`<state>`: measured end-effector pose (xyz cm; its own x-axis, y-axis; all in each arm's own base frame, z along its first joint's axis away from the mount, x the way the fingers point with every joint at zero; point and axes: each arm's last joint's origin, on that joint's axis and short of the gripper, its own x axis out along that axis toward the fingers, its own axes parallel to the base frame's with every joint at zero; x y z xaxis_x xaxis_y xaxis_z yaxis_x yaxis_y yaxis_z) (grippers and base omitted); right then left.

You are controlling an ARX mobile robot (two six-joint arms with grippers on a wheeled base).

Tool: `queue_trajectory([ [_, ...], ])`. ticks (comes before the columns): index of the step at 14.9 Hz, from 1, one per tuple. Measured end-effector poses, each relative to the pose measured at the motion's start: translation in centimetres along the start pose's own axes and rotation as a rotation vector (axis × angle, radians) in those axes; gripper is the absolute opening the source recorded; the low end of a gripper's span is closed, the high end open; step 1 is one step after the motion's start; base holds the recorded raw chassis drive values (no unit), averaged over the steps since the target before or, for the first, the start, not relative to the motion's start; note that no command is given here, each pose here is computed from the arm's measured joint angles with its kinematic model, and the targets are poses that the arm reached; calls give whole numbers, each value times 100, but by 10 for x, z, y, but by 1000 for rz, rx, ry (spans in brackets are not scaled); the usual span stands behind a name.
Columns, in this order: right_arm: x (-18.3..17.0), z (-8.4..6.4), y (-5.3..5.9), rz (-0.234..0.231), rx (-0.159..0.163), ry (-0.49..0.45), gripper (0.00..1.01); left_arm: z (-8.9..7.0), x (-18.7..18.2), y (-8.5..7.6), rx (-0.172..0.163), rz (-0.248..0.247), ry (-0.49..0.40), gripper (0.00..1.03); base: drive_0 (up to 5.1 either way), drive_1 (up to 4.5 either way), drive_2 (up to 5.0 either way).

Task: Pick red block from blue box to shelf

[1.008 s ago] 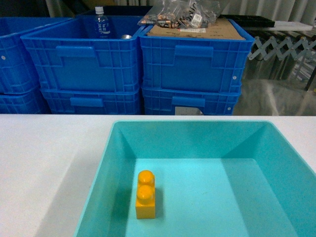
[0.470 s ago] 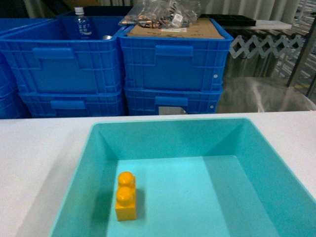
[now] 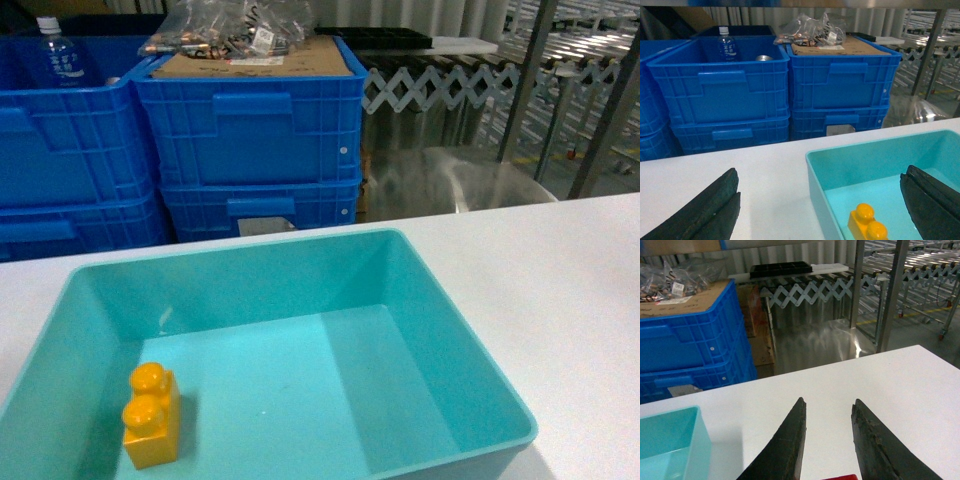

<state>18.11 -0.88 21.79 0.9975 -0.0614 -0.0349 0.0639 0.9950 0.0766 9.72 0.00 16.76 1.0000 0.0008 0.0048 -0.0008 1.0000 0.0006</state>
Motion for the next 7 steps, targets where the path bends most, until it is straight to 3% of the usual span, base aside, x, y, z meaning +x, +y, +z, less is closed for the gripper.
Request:
queue_trajectory([
  [7,0,0,0,0,0,0,24,0,0,0,0,0,0,98,-152,-152,-152],
])
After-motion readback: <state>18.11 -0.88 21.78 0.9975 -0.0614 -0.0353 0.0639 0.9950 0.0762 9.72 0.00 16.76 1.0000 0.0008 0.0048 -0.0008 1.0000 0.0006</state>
